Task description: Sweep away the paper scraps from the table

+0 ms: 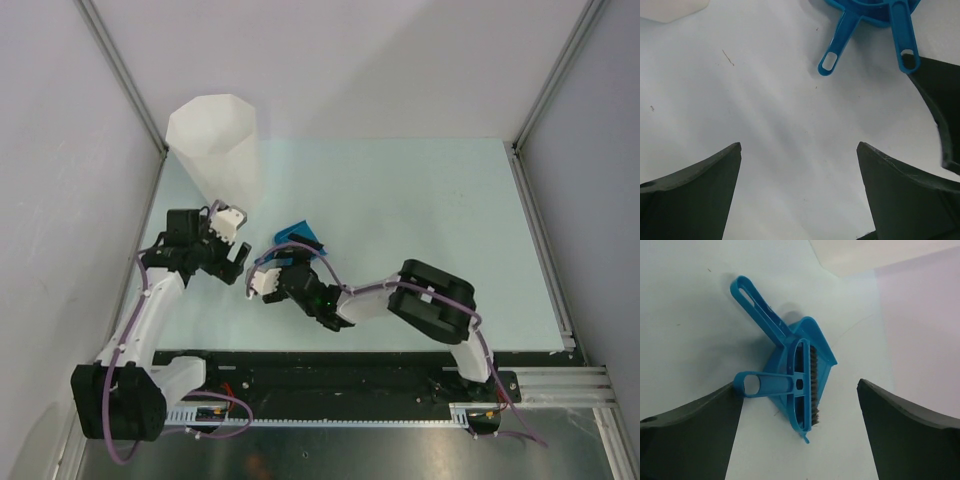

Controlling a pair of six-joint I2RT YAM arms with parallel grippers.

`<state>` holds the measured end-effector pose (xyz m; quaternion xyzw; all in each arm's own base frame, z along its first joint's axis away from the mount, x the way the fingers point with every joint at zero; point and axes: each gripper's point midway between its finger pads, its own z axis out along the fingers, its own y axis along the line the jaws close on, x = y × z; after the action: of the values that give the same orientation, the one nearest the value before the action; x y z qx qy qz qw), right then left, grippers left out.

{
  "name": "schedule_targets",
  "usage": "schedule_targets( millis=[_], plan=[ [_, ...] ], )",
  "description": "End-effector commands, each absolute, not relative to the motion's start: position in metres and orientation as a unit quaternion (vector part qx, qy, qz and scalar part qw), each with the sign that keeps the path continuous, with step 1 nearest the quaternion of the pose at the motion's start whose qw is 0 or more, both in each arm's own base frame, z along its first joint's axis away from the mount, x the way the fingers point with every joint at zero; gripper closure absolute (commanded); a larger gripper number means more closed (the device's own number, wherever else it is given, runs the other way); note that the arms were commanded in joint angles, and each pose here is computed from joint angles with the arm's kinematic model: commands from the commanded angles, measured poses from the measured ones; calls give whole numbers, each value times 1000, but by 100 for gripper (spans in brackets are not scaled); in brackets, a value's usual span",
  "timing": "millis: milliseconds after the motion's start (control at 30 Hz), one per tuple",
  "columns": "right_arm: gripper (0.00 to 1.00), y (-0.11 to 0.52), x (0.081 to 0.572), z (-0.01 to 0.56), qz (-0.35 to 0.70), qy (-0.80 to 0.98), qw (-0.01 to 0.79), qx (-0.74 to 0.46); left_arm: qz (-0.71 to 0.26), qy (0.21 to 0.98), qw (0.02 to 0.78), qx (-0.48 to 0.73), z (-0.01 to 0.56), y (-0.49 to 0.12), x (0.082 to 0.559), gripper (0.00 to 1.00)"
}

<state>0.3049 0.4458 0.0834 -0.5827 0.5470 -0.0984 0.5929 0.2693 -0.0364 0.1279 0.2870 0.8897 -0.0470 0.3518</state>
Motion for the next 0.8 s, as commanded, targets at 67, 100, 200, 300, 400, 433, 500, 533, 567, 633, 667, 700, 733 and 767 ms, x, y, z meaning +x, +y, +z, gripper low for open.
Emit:
schedule_targets(
  millis=[67,100,200,300,400,433,500,533,567,633,667,700,733,767],
  plan=[
    [0,462,255,187,86,556,603,-565,-50,886,370,276,138,-36,280,0],
    [0,462,243,198,124,556,595,-567,-48,887,369,275,138,-36,281,0],
    [0,451,195,224,251,526,522,-623,-47,886,369,275,138,-35,281,0],
    [0,411,153,228,388,495,399,-667,-50,885,368,279,137,-36,281,0],
    [0,366,155,228,474,524,315,-634,-51,887,364,279,135,-36,282,0],
    [0,355,159,221,481,553,290,-615,-51,887,364,280,135,-36,283,0],
    [0,329,195,208,466,628,280,-557,-53,887,363,281,134,-37,283,0],
    [0,320,209,204,458,660,277,-528,-56,887,362,282,133,-38,283,0],
    [0,312,221,200,458,703,262,-477,-56,888,359,283,130,-38,283,0],
    [0,279,273,188,410,778,284,-382,-60,889,354,284,127,-39,282,0],
    [0,265,289,183,390,806,288,-340,-61,890,350,284,124,-38,281,0],
    [0,243,311,175,352,842,297,-281,-62,894,344,282,121,-38,281,0],
    [0,213,332,171,326,863,310,-229,-62,896,339,281,118,-38,280,0],
    [0,192,346,167,301,879,319,-185,-62,898,334,280,115,-37,280,0]
  ],
)
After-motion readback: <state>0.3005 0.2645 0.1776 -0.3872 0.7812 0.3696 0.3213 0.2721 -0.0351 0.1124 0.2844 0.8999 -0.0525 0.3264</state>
